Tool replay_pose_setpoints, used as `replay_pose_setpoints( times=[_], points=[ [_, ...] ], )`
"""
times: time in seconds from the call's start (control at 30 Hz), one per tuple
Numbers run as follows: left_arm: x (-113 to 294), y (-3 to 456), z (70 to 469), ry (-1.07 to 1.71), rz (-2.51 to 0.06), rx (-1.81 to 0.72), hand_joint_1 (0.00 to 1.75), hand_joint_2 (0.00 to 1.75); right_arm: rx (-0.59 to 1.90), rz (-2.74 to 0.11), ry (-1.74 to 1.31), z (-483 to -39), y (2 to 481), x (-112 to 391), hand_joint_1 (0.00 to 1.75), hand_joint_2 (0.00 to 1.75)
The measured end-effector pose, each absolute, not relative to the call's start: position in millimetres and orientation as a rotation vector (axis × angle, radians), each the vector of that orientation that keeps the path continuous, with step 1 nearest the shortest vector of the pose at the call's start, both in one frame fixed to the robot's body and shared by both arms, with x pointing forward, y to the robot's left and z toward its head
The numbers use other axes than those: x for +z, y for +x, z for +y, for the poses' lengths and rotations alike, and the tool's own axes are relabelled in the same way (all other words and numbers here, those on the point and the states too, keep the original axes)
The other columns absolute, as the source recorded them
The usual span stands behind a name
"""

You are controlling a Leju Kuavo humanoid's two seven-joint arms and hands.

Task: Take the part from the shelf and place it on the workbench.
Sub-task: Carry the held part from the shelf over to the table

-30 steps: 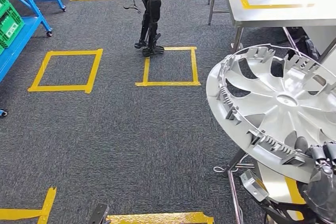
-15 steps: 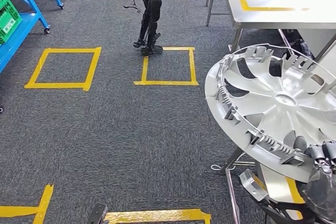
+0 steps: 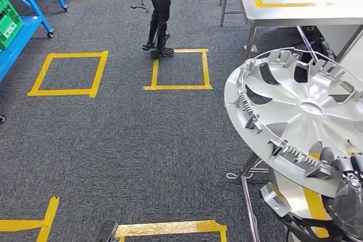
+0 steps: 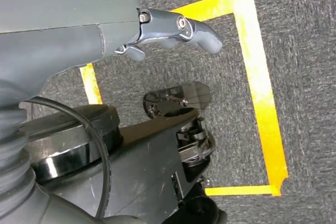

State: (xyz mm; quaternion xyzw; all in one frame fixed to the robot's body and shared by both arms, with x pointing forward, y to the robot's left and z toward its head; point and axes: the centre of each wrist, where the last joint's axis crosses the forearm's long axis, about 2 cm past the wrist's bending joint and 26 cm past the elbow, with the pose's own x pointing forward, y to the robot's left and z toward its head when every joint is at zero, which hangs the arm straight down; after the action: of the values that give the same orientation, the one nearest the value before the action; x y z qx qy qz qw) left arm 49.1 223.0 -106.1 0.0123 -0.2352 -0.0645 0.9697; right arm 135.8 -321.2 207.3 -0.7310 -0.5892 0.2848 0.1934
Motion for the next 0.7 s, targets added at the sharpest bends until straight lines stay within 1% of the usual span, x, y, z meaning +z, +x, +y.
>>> replay_pose_setpoints(
  times=[0.7],
  points=[
    [-106.3, 46.7, 223.1, 0.066, -0.447, -0.112, 0.0, 1.75, 0.812, -1.655, -2.046, -321.2, 135.1, 206.5, 1.75, 1.75]
  ],
)
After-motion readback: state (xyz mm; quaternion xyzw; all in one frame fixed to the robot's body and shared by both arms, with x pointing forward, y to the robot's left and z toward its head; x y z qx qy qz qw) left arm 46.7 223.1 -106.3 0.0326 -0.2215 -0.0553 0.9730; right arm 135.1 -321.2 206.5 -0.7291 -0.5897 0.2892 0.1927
